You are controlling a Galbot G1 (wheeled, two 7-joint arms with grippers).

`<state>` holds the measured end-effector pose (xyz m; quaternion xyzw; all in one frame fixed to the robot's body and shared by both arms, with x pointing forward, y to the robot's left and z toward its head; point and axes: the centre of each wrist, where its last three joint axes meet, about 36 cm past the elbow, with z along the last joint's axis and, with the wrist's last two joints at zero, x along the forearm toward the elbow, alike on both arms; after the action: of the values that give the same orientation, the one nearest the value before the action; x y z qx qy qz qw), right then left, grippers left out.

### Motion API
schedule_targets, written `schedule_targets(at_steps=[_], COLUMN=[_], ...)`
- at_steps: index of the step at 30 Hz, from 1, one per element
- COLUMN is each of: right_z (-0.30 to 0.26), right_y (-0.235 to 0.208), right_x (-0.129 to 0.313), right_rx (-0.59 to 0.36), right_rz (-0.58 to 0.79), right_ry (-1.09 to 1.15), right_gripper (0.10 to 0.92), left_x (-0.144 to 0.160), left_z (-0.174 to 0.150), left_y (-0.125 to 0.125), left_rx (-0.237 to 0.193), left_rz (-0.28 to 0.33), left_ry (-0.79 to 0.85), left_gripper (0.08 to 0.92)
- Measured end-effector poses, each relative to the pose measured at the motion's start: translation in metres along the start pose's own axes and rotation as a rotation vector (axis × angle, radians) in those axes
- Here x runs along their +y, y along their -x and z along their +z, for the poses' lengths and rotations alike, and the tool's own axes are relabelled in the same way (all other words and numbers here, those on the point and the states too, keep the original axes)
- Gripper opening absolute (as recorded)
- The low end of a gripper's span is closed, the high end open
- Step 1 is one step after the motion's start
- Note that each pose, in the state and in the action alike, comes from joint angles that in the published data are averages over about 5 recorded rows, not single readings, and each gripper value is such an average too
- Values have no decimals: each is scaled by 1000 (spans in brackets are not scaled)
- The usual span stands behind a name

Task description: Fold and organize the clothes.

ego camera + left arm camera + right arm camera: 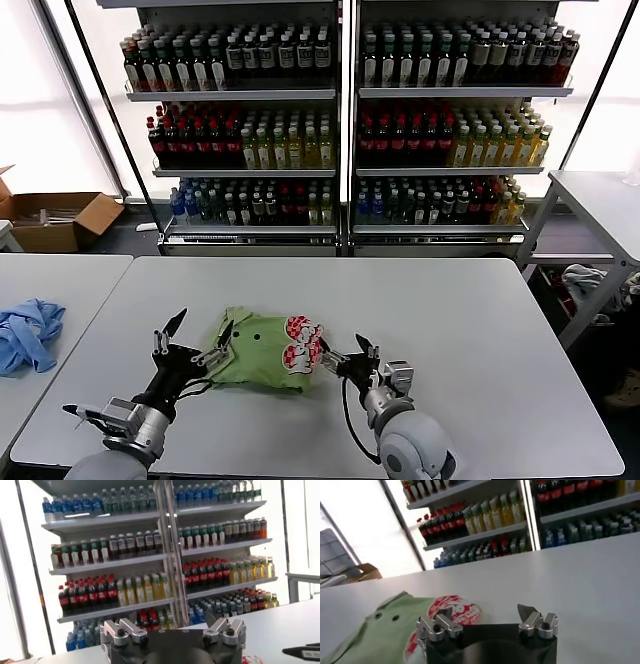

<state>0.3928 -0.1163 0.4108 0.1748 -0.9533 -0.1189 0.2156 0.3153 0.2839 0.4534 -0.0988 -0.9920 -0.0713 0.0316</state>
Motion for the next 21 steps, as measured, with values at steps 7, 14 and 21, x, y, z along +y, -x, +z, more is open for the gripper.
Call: schedule_targets(at_steps=[7,14,21], right_z=[10,17,17], right_y=[21,38,46], right_x=[12,25,34], right_rx=[61,93,91], right_rz=[-35,-72,-96], right_ry=[44,75,86], right_gripper=[803,619,419], left_x=[6,7,7], left_z=[4,5,6], left_y=[-5,-8,-10], left_rx=[15,23,28], left_rz=[-1,7,4], left_ry=[14,16,13], left_gripper=[823,823,823])
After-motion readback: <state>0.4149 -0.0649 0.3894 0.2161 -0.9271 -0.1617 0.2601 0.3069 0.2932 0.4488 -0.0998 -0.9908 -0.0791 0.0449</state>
